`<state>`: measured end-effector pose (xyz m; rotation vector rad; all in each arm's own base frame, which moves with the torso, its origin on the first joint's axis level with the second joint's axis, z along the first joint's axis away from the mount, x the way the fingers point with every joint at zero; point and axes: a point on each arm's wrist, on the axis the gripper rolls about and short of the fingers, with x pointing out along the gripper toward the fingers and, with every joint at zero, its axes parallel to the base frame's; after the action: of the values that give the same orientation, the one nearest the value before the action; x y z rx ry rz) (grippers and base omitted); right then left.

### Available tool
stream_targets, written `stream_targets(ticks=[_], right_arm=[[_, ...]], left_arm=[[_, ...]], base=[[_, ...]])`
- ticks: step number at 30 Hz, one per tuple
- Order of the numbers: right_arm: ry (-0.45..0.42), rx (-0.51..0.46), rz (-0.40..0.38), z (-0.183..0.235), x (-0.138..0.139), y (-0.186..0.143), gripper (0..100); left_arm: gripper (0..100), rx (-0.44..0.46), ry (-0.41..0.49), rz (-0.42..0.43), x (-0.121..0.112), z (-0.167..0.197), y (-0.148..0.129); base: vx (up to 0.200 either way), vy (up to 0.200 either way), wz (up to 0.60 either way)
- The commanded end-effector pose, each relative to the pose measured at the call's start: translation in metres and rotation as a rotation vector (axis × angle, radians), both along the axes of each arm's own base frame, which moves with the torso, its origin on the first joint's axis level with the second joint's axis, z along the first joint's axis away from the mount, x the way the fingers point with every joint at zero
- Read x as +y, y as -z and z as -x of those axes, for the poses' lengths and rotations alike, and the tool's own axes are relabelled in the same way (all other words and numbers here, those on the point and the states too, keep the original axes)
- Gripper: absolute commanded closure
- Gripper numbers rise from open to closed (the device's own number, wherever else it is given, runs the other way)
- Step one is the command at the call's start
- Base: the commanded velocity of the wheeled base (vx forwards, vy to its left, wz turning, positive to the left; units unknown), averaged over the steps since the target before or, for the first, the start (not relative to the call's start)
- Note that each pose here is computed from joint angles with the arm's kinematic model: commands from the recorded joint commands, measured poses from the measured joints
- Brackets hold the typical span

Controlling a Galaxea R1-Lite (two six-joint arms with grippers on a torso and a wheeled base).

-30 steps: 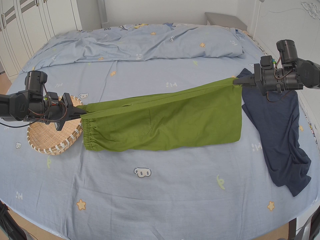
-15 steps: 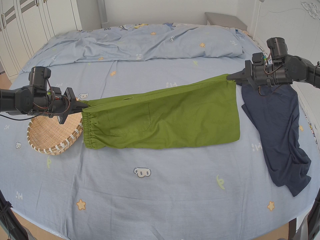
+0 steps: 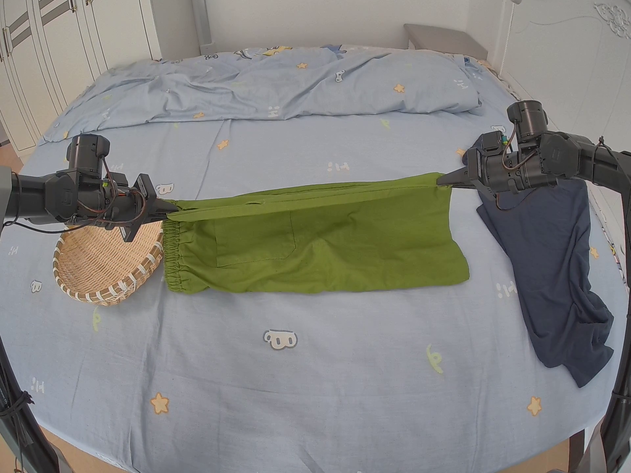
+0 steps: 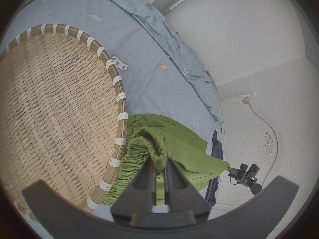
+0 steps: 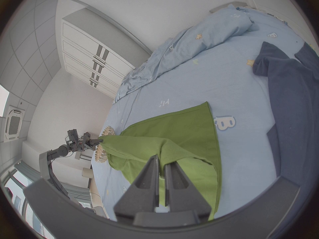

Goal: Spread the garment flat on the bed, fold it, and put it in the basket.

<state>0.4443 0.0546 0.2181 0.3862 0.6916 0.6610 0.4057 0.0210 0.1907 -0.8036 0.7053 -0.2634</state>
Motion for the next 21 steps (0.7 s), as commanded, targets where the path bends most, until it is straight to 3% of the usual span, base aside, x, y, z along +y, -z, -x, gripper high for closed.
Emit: stream_targets(ticks=[1, 4, 8, 16, 21], right_arm=[[-0.011, -0.016, 0.011, -0.001, 0.0, 0.001, 100], [-0.019, -0.19, 0.022, -0.001, -0.002, -0.022, 100], [-0.01, -0.265, 0.007, -0.006, -0.003, -0.007, 100], [0.015, -0.316, -0.056, -0.012, 0.0, 0.002, 100], [0.017, -0.328, -0.057, -0.015, 0.002, 0.006, 100]], left_arm=[[100, 0.006, 0.005, -0.001, -0.001, 0.0, 0.003], [100, 0.002, 0.02, -0.015, -0.004, 0.001, 0.004], [100, -0.003, 0.044, -0.05, -0.004, 0.003, 0.01], [100, -0.05, 0.038, -0.061, 0.0, -0.001, 0.008], [100, -0.085, 0.033, -0.061, 0.001, -0.004, 0.006]], base=[[0.0, 0.0, 0.0], [0.0, 0.0, 0.0], [0.0, 0.0, 0.0], [0.0, 0.0, 0.0], [0.0, 0.0, 0.0]])
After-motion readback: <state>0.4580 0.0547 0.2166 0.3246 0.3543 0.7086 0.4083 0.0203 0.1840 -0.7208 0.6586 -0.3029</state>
